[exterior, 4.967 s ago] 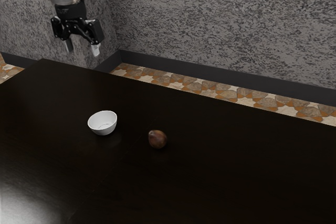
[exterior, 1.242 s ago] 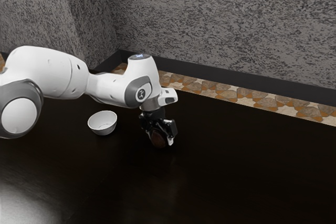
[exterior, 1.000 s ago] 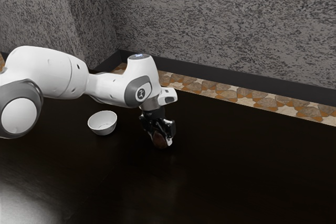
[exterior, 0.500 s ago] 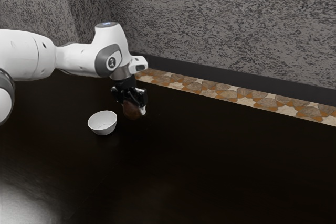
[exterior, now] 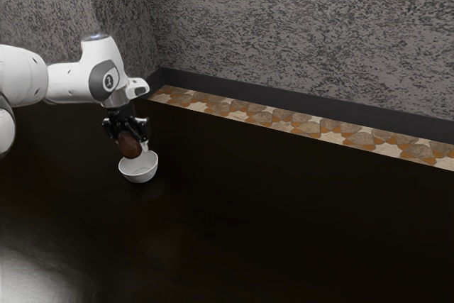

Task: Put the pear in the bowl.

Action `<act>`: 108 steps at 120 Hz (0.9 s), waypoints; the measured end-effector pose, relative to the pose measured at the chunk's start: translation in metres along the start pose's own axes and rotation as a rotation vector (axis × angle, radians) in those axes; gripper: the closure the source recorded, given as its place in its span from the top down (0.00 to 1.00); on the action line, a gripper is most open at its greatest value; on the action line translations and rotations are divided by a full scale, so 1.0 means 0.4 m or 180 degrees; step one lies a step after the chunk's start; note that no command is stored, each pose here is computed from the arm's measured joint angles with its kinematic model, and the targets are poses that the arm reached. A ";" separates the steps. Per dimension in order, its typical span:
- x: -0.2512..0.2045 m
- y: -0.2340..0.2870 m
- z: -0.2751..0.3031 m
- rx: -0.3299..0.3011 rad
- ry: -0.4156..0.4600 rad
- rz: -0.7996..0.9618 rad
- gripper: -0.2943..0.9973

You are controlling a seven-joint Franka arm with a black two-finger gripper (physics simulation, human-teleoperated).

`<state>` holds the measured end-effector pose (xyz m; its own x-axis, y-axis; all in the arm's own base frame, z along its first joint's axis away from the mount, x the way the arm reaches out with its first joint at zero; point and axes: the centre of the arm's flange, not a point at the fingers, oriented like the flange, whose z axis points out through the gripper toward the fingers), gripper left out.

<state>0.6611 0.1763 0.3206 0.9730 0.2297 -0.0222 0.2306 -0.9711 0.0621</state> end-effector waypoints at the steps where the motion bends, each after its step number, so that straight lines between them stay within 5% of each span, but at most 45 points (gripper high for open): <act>1: 0.000 0.000 0.000 -0.0001 0.0000 0.0003 0.50; 24: 0.028 0.002 -0.010 -0.0006 0.0070 0.0103 0.53; 61: 0.042 0.010 -0.034 -0.0049 0.0143 0.0292 0.72; 88: -0.152 0.148 -0.643 0.0054 0.0761 0.0659 0.75; 108: -0.375 0.479 -0.843 0.0024 0.0630 0.1375 0.76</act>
<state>0.5620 -0.0222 0.6724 0.9627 -0.1879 0.1948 -0.1948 -0.9807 0.0165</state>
